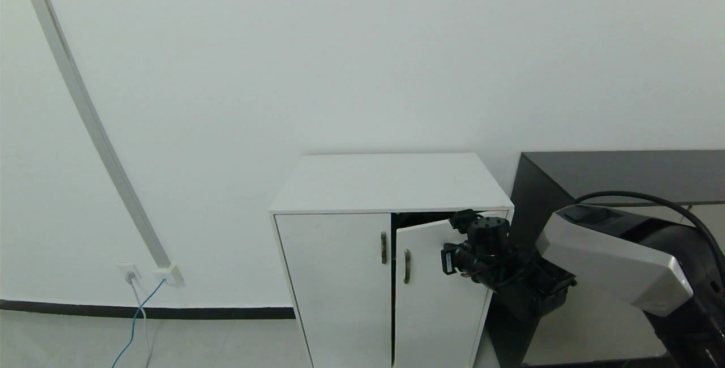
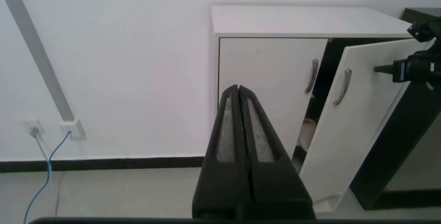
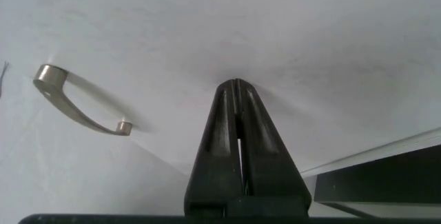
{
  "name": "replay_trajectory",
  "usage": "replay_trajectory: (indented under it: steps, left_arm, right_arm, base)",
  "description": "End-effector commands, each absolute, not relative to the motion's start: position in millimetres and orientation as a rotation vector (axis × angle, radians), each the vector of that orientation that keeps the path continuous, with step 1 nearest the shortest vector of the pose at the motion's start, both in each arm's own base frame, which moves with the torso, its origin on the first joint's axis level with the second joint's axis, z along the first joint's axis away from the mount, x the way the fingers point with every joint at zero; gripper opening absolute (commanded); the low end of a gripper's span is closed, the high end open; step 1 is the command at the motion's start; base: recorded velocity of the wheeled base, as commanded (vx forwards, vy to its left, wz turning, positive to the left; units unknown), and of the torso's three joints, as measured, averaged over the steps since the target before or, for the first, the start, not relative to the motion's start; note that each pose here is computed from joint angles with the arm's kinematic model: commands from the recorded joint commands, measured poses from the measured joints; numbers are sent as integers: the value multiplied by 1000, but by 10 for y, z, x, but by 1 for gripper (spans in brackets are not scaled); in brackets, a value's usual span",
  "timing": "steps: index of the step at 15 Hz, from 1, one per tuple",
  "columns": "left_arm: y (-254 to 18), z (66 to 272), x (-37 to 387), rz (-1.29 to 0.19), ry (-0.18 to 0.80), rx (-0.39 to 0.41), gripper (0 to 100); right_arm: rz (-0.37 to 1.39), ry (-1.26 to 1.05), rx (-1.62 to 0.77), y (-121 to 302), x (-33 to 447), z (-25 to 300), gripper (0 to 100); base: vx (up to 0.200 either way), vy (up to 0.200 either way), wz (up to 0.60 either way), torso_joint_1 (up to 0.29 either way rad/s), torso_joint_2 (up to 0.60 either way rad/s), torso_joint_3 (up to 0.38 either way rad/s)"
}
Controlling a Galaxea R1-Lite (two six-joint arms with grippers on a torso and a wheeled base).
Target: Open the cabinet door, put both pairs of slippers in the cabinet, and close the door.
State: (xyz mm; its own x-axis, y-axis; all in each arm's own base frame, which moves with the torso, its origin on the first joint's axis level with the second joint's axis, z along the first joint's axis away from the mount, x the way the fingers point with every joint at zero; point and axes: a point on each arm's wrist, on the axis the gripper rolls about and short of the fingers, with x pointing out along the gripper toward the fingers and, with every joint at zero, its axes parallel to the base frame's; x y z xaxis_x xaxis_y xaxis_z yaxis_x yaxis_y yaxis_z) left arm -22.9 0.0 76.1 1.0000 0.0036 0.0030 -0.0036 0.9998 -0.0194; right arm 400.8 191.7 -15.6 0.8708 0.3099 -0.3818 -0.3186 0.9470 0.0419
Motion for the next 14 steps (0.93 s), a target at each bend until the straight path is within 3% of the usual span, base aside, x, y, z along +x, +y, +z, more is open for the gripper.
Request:
replay_trajectory:
  steps: [1, 14]
  left_arm:
    - [0, 761, -229, 5, -3, -20, 0]
    - [0, 761, -229, 6, -3, -20, 0]
  right_arm:
    - [321, 391, -20, 1902, 4058, -154, 0]
    - [273, 382, -10, 1797, 4361, -166, 0]
  base:
    - [0, 0, 0, 0, 0, 0]
    - [0, 0, 0, 0, 0, 0]
